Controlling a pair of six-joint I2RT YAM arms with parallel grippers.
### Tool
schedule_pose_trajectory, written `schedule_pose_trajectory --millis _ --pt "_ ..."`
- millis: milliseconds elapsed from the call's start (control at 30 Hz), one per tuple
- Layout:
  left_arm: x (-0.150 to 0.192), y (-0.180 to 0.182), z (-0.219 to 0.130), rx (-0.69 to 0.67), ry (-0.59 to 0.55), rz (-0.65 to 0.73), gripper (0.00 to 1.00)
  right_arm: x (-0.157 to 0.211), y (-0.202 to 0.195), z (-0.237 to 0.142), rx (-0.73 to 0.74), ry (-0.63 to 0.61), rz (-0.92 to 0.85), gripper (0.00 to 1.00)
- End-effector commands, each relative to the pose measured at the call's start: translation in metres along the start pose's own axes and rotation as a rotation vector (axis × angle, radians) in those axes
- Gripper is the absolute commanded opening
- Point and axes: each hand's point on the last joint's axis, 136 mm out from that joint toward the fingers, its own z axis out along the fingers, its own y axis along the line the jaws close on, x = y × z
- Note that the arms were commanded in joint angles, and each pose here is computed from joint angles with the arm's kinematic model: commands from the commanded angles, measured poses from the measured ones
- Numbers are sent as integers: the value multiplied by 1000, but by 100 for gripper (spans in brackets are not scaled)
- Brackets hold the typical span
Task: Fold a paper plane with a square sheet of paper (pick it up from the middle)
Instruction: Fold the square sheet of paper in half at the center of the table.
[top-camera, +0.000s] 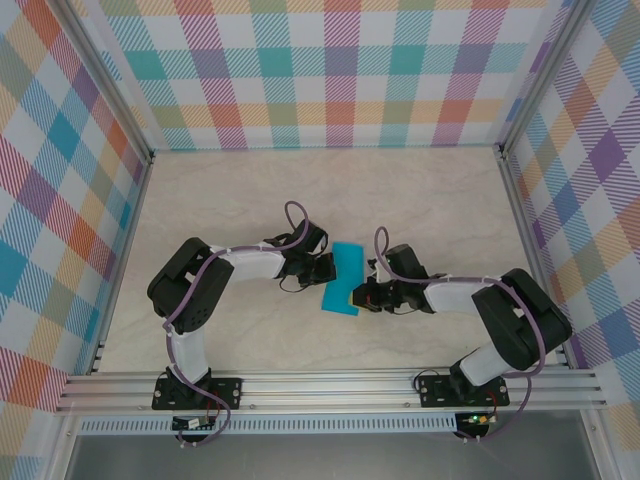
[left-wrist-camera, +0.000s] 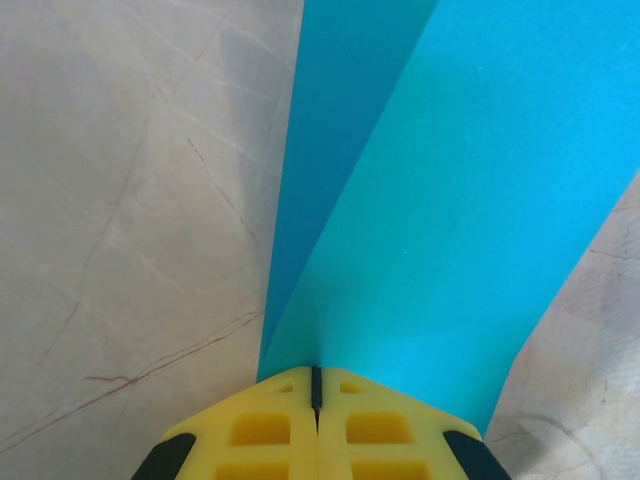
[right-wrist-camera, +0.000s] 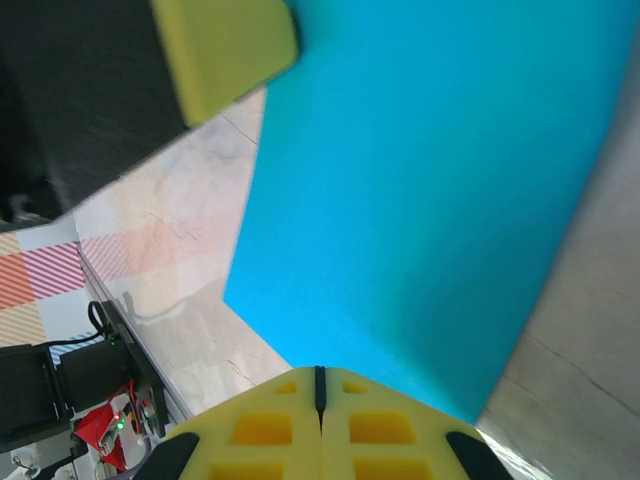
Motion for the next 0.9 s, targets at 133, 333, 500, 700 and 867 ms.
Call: schedule_pose_trajectory --millis 133,333,500,700,867 --pt "23 29 8 -121 69 -5 0 21 -23 11 49 75 47 0" --pt "23 29 7 -121 67 -4 0 10 -2 0 43 41 6 1" --pt "23 30 7 -124 67 -6 0 8 10 -1 15 38 -14 3" --pt "23 29 7 -123 68 -6 0 21 -17 9 78 81 32 1" --pt "24 30 6 -124 69 -4 0 17 -17 9 95 78 33 0"
